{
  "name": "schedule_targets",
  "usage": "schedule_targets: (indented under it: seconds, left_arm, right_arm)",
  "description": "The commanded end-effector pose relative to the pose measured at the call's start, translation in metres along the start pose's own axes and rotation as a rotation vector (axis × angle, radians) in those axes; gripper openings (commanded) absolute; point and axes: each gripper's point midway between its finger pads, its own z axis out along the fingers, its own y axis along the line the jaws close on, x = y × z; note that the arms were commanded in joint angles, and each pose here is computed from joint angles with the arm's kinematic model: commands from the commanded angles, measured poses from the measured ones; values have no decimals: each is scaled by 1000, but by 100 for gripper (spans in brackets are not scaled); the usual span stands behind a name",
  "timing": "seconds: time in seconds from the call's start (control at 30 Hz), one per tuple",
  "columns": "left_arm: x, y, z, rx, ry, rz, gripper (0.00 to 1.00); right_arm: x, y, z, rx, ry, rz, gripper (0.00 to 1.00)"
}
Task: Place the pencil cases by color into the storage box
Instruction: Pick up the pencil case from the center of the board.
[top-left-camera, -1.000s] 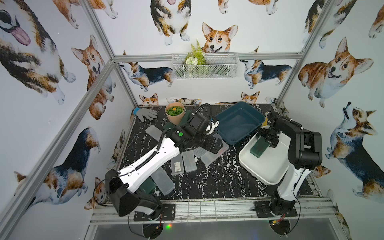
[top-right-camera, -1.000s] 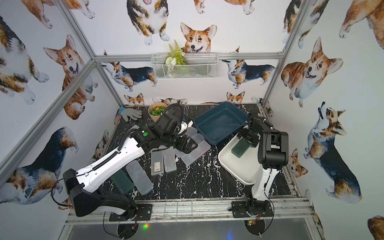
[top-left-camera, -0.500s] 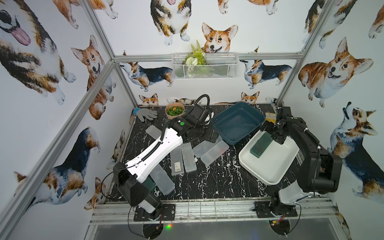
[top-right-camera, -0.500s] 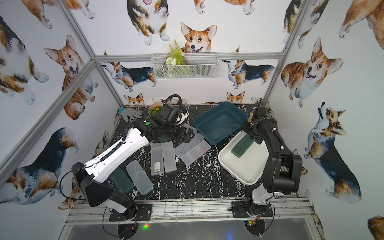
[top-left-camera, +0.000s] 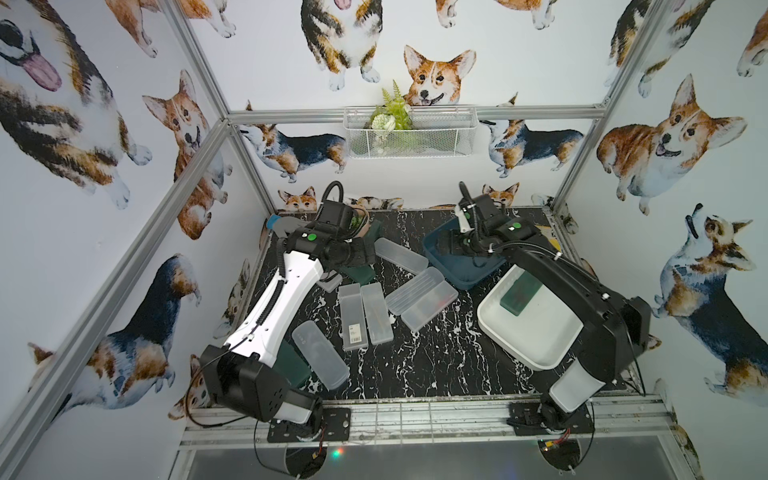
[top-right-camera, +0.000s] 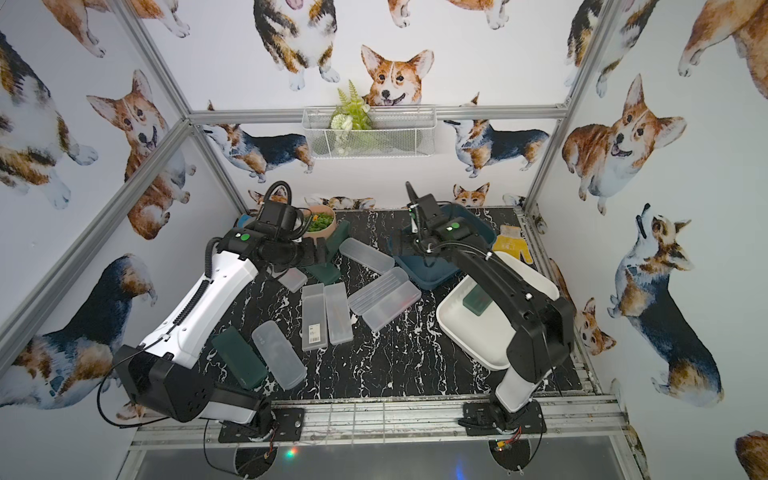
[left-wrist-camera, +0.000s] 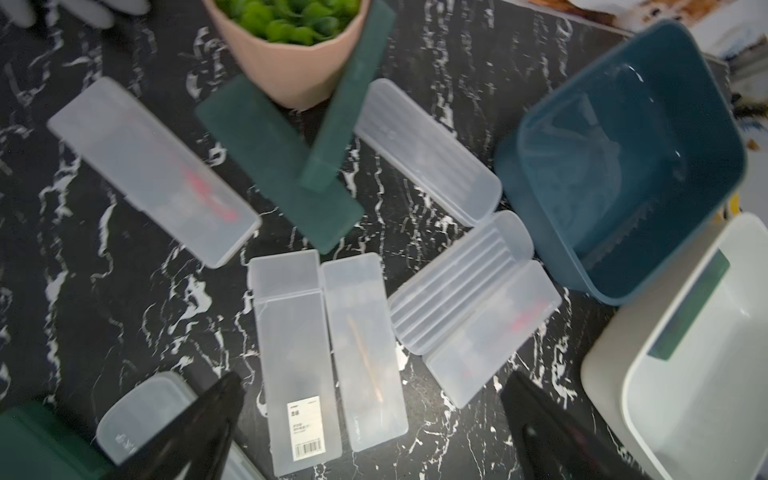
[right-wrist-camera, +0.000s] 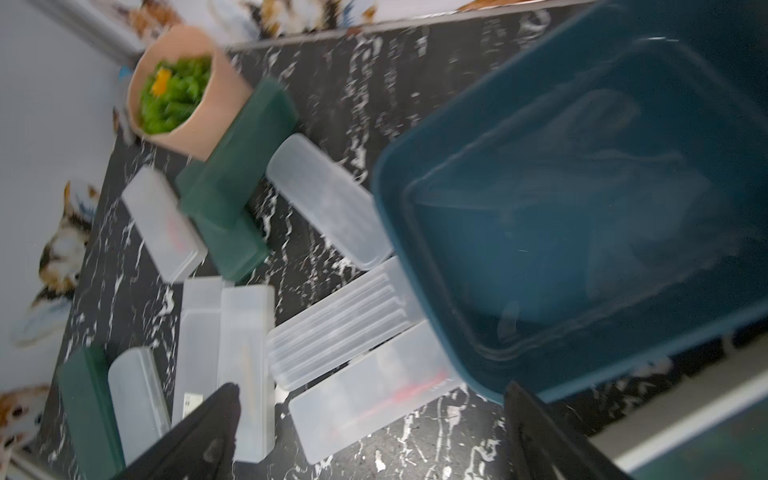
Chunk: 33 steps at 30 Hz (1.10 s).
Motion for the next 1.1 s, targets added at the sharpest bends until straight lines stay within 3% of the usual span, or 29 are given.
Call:
schedule_targets:
  seconds: [0.0, 0.23, 0.43, 0.67, 1.07]
  left_arm:
    - [14, 43, -6, -98, 10, -147, 100]
    - [60, 117, -8, -254, 45, -371, 100]
    - [95, 159, -11, -382, 76, -536, 100]
    - [114, 188, -2, -460, 106, -699, 100]
    - [141, 237, 4, -605, 138, -731, 100]
  right_arm:
    - [7, 47, 16, -104, 36, -145, 100]
    - [56, 131, 42, -277, 168, -391, 100]
    - [113, 166, 35, -422, 254, -515, 100]
    - [151, 164, 17, -534, 273, -572, 100]
    - [157, 143, -15, -544, 178, -667, 100]
